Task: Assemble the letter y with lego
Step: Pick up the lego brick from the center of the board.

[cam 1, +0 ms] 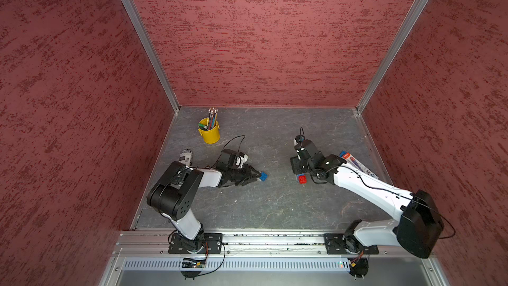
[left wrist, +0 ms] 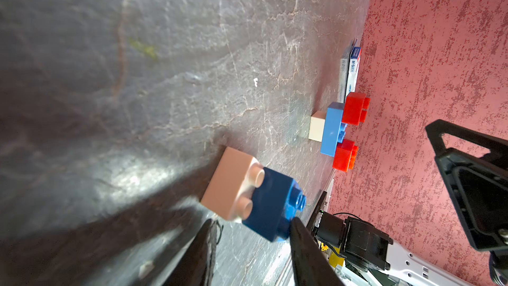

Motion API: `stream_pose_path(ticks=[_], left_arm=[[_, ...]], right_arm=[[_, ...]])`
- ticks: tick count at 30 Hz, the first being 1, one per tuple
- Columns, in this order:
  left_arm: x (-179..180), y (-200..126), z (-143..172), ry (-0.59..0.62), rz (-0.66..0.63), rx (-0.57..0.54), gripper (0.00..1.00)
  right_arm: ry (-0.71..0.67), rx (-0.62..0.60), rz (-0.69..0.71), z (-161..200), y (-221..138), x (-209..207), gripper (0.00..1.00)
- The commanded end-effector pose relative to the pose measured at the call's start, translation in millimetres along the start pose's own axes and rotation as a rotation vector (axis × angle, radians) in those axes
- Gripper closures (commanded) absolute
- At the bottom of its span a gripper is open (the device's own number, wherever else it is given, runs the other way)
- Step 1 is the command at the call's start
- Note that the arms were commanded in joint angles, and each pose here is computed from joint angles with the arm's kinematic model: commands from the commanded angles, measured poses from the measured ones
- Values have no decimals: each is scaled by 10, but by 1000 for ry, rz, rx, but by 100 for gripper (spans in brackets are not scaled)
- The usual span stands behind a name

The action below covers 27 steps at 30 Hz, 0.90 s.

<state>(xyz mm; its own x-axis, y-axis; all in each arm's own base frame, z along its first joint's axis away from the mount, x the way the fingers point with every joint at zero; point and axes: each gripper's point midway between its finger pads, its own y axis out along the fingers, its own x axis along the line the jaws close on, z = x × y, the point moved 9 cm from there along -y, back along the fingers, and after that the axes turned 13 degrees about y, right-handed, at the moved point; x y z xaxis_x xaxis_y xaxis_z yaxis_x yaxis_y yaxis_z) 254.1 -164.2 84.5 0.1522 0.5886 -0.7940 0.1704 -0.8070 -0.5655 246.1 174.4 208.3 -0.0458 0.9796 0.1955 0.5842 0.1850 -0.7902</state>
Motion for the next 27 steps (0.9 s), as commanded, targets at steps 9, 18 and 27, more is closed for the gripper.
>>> stream_pose_path(ticks=[9,18,27], left_arm=[[421,67,346,-144,-234,96,56],[418,64,344,-144,-233,95,56],[417,67,343,-141,-231,92,56]], right_arm=[[100,154,86,266,266,-275,33],[95,236,89,380,568,-305,39],[91,249,86,352,648,-307,51]])
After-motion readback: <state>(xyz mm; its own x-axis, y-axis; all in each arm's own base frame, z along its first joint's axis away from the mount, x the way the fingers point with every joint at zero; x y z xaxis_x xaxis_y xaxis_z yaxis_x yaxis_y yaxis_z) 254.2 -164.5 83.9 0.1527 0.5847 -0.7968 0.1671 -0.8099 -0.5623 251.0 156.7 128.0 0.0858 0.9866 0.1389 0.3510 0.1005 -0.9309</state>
